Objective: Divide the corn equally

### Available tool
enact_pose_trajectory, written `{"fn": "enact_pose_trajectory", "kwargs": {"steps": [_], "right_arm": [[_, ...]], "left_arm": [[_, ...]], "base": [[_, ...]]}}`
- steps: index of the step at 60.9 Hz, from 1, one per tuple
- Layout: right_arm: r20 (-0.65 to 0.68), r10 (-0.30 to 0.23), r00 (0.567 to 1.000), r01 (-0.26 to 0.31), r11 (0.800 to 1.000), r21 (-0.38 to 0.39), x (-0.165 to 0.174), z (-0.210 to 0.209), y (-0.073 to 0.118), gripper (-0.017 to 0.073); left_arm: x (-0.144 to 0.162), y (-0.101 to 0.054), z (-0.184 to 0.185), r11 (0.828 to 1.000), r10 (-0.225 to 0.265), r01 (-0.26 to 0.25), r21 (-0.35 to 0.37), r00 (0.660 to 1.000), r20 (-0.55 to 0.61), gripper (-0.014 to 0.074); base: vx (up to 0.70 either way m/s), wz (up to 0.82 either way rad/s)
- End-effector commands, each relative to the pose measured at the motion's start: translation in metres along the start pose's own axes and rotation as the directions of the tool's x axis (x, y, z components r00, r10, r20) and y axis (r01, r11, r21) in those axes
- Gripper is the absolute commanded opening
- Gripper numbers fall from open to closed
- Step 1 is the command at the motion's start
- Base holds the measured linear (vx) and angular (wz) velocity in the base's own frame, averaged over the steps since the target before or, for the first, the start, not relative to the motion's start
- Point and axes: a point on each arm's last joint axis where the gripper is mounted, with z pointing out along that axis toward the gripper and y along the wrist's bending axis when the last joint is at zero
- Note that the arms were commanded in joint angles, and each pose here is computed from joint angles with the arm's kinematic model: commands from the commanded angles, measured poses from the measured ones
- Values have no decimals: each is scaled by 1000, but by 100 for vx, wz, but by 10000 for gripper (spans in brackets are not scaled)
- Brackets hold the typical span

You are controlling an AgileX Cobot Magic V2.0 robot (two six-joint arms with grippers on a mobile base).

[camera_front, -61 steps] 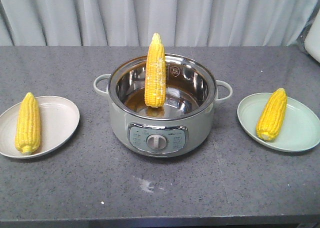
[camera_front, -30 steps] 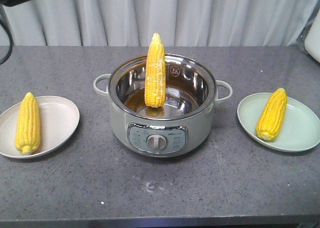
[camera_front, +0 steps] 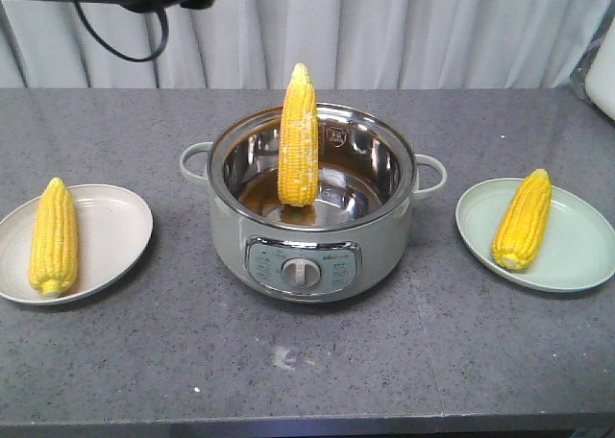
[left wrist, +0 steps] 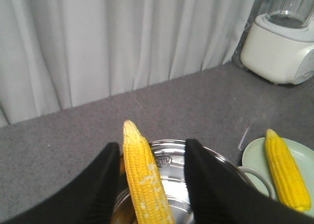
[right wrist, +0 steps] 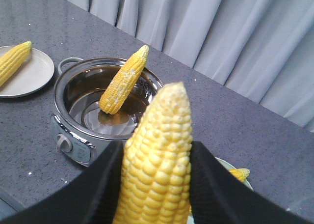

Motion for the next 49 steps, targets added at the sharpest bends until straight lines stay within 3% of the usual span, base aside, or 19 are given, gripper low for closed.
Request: {"fn": "enact_pose_trajectory", "kwargs": {"steps": [1, 4, 12, 24, 43, 49], "right_arm": [[30, -4, 1000, 4, 1000, 0, -4, -4, 1, -1], [30, -4, 1000, 4, 1000, 0, -4, -4, 1, -1], [30, -4, 1000, 4, 1000, 0, -4, -4, 1, -1], [30, -4, 1000, 4, 1000, 0, -4, -4, 1, -1], [30, -4, 1000, 4, 1000, 0, -4, -4, 1, -1], [30, -4, 1000, 4, 1000, 0, -4, -4, 1, -1]], "left_arm": [[-19, -4, -5, 997, -65, 61, 42, 992, 105, 473], [-19, -6, 4, 993, -109, 104, 61, 989, 95, 532], [-20, -7, 30, 987, -150, 144, 75, 985, 81, 611], [-17, 4, 75, 981, -191, 189, 44, 980, 51, 607], [-7, 28, 124, 942, -331, 330, 54, 943, 8, 594], [-1, 29, 132, 943, -330, 330, 51, 944, -5, 589]], "base": [[0, 0], [0, 0], [0, 0], [0, 0], [0, 0], [0, 0]]}}
